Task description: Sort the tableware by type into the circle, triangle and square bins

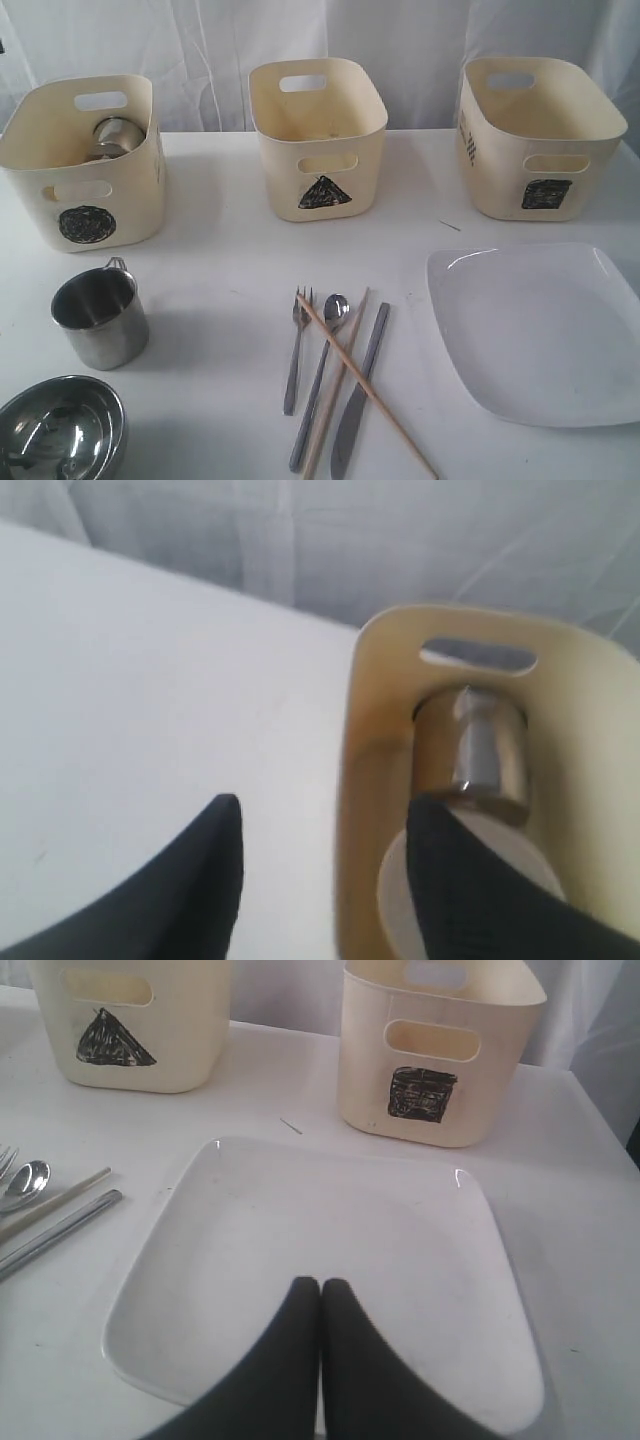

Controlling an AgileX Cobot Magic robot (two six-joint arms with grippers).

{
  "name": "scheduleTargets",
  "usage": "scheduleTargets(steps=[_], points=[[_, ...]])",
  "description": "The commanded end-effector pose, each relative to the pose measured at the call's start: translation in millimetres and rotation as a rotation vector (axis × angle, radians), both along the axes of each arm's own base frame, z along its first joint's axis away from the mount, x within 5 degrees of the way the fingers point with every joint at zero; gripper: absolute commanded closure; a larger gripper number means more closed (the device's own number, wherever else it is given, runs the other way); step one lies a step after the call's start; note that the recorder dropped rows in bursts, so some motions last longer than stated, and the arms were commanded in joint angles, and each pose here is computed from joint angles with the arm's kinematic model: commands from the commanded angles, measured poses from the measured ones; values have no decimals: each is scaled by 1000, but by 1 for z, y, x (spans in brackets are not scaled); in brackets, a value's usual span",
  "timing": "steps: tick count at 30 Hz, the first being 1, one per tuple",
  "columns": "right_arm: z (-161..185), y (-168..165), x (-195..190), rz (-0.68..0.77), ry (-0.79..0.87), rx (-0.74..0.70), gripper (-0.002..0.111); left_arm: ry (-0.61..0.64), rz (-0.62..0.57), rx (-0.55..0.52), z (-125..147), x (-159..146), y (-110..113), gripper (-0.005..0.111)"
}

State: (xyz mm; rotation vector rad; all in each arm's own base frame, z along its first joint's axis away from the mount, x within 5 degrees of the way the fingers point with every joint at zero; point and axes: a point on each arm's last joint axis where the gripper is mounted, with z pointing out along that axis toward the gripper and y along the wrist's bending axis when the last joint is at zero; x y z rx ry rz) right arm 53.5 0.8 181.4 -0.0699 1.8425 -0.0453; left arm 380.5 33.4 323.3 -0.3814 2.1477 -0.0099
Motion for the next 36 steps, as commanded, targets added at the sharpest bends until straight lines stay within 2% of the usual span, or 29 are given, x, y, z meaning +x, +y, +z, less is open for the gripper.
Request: scheduleTargets(steps=[1,2,4,6,8,10,13,16,19,26,28,31,32,34,36], points=[[0,0,0,-1,-10,-5,108,351,43,9,4,-45,1,58],[0,0,0,-1,-10,-5,108,439,12,7,-1,-52,-1,59],[0,0,0,-1,-10,-5,108,573,-129,4,-10,-62,-9,61],[0,0,0,-1,-10,-5,108,672,-281,-57,-25,-70,-21,62],[0,0,0,-1,-10,-5,108,712,-423,-174,-41,-76,-36,62],[0,0,0,-1,-10,-5,108,682,-486,-282,-54,-79,-47,62],[0,0,0,-1,-10,-5,108,607,-487,-384,-75,-81,-55,61],[0,0,0,-1,-10,-5,108,596,-453,-429,-97,-89,-57,52],[0,0,0,-1,-10,-5,108,618,-456,-418,-114,-98,-57,45],[0,0,0,-1,-10,-5,108,557,-354,-348,-140,-105,-48,45],[0,0,0,-1,-10,-5,108,531,-330,-329,-142,-104,-46,52],[0,0,0,-1,-10,-5,108,488,-305,-308,-141,-100,-43,79],[0,0,0,-1,-10,-5,108,474,-299,-301,-140,-98,-43,92],[0,0,0,-1,-10,-5,108,453,-294,-294,-136,-94,-41,106],[0,0,0,-1,-10,-5,108,417,-296,-285,-126,-90,-40,106]])
